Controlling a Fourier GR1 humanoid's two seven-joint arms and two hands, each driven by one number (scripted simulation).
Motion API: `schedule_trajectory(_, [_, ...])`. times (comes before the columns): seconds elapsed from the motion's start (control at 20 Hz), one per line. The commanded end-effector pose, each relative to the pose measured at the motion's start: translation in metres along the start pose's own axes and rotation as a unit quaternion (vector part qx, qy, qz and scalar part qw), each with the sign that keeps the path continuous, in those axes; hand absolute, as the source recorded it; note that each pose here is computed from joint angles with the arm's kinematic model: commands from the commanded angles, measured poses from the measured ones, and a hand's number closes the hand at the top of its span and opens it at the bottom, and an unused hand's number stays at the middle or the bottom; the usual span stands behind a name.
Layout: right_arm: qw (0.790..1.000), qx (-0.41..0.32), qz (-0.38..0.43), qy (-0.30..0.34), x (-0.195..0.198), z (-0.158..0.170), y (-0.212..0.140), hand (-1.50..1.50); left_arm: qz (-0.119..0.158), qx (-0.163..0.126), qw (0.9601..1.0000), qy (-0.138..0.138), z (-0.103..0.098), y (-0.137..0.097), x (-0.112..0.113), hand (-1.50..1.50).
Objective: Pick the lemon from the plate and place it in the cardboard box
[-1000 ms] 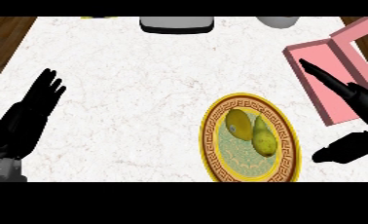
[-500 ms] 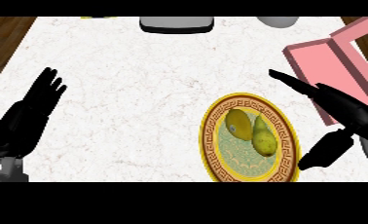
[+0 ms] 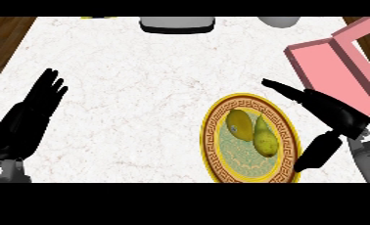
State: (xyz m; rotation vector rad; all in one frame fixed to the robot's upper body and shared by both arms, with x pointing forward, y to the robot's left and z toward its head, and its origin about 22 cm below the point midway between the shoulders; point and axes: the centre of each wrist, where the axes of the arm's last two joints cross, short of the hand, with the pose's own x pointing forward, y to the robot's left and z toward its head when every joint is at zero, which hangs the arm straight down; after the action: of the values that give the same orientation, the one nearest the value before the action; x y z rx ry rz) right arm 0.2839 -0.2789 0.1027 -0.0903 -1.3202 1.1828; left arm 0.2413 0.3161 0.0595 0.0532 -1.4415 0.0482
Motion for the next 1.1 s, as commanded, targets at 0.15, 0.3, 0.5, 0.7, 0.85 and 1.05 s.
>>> schedule_trajectory(0.15, [1.0,-0.002,-0.005,-0.007,0.01,-0.012,0.003,-1.5,0.0,0.0,1.0,-0.002,0.019,0.004,0.004,0.0])
schedule_trajectory(0.3, [1.0,-0.012,-0.005,-0.023,0.002,-0.008,0.02,-1.5,-0.003,0.002,1.0,0.001,0.012,0.006,0.007,0.0])
schedule_trajectory(0.5, [0.999,-0.02,0.003,-0.035,0.006,-0.018,0.023,-1.5,0.003,0.003,1.0,-0.004,0.005,0.008,0.006,0.0])
schedule_trajectory(0.7, [0.999,-0.018,0.033,-0.02,0.006,-0.006,0.0,-1.5,0.0,0.005,1.0,-0.002,-0.005,0.007,-0.001,0.0])
schedule_trajectory(0.85, [0.999,-0.009,0.037,-0.012,0.02,-0.026,0.03,-1.5,0.003,0.002,1.0,0.001,-0.003,0.003,-0.004,0.0])
schedule_trajectory(1.05, [0.999,-0.002,0.044,0.001,0.022,-0.028,0.027,-1.5,-0.002,0.002,1.0,-0.003,0.001,0.0,-0.023,0.0])
